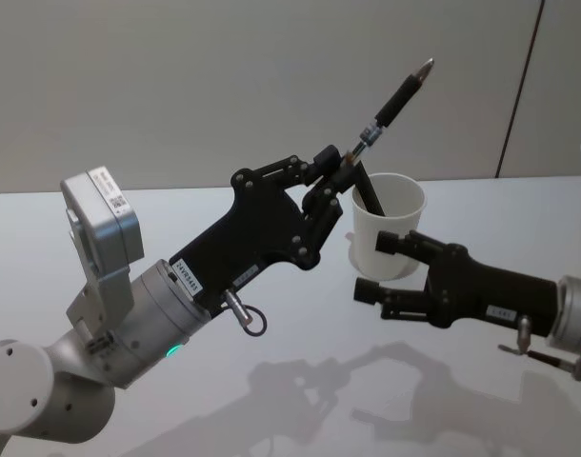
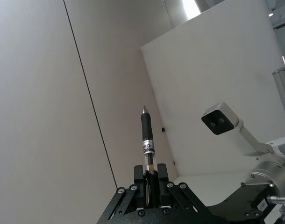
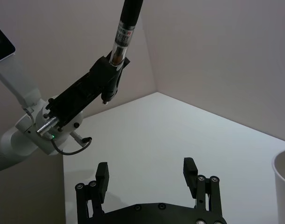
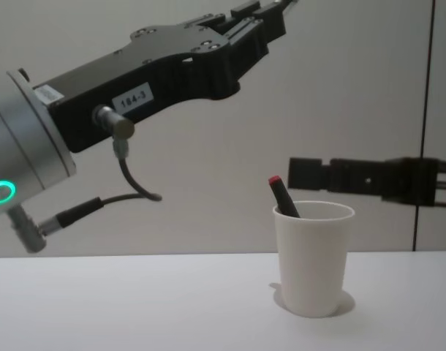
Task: Place the pen into the pen holder.
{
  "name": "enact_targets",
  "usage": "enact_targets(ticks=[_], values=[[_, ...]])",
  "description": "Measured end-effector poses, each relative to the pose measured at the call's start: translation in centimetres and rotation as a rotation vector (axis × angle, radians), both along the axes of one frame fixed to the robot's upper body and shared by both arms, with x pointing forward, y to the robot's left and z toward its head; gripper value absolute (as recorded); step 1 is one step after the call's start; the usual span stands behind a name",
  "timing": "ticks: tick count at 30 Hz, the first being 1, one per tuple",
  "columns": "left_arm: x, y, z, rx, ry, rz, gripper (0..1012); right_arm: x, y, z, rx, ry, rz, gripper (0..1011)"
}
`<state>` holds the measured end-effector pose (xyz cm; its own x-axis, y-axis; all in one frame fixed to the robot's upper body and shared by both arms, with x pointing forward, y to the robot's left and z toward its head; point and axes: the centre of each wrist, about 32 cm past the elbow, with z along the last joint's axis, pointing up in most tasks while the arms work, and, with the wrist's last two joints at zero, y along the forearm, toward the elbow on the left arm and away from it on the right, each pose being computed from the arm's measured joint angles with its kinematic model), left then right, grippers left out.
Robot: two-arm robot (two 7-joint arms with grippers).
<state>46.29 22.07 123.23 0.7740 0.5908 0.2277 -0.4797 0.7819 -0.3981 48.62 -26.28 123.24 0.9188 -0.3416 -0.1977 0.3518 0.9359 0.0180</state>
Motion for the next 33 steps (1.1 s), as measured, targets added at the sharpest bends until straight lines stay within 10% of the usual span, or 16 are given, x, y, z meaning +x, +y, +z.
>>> enact_targets(ticks=[16,33], values=[[0.03,-0.02,0.04,0.0,-0.001,-0.002,169,-0.4,-3.1,1.1,0.092,0.007,-0.113,1002],[0.04,-0.03,0.05,0.0,-0.001,-0.003,169,-1.2,-4.9,1.9,0.331,0.056,-0.074,1002]])
